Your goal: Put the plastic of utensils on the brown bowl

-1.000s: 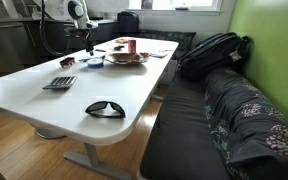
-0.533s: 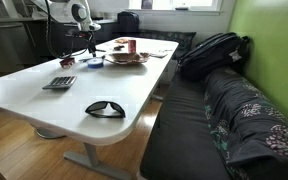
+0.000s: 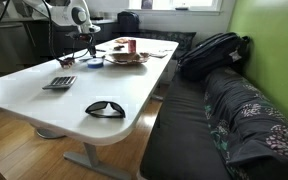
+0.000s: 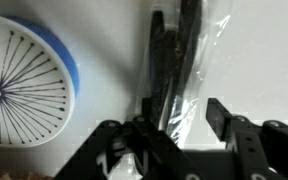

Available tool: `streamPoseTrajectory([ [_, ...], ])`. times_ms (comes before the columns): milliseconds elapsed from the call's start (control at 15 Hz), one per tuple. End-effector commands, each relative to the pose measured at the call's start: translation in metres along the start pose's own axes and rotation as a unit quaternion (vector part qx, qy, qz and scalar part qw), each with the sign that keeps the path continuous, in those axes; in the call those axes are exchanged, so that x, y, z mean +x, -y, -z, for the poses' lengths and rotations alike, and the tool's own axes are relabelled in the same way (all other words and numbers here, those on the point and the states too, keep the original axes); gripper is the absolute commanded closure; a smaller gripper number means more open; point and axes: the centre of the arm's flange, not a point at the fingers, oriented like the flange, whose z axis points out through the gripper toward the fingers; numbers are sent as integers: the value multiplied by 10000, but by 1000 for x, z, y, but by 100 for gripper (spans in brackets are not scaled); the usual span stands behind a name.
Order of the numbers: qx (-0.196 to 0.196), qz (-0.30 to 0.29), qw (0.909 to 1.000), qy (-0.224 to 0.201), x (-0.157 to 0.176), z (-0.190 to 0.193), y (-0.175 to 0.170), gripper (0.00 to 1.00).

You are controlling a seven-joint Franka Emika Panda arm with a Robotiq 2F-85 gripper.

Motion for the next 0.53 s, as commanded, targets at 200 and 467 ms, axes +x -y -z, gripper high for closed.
streamPoseTrajectory([
  [200, -163, -38, 9998, 79, 19, -3, 26, 92],
  [467, -154, -3, 9999, 45, 15, 8, 25, 100],
])
